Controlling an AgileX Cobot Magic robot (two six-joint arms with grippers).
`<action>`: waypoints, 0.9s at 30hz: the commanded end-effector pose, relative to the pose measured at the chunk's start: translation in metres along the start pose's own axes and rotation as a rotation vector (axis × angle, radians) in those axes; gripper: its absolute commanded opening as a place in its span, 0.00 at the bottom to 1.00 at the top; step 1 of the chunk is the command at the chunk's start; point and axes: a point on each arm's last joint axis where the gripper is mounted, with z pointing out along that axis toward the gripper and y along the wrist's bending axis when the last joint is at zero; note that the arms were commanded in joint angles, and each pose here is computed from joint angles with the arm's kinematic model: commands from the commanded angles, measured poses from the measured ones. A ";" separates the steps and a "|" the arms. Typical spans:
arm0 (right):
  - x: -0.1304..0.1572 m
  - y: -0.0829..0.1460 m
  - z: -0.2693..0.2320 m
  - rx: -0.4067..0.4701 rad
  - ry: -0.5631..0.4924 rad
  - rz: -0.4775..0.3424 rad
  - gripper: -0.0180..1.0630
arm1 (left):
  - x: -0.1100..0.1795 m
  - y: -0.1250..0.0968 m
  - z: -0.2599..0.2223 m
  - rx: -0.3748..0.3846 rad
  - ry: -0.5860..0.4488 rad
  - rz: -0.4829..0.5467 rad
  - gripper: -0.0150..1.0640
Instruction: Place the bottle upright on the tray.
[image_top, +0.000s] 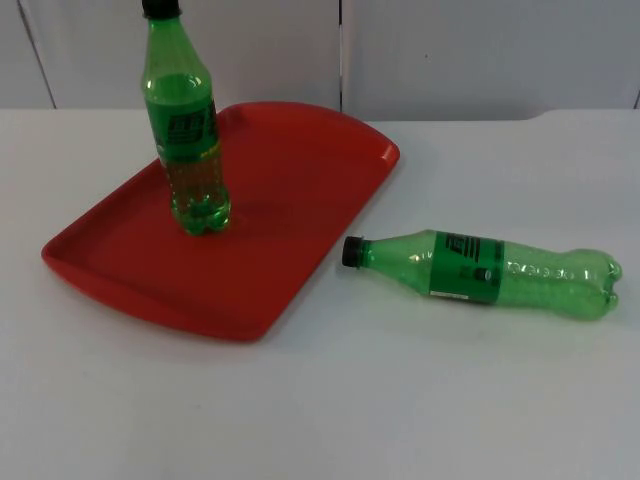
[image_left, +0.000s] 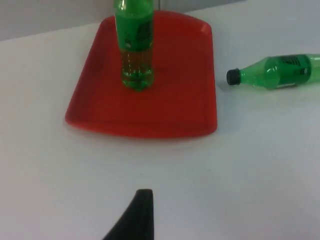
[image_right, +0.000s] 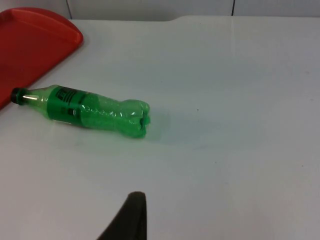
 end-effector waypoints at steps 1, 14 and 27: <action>0.001 0.000 0.001 0.003 -0.004 0.005 0.99 | 0.003 -0.001 0.002 0.015 0.010 -0.015 0.99; 0.001 0.000 0.001 0.004 -0.004 0.004 0.99 | 0.003 -0.001 0.002 0.015 0.010 -0.014 0.99; 0.001 0.000 0.001 0.004 -0.004 0.004 0.99 | 0.003 -0.001 0.002 0.015 0.010 -0.012 0.99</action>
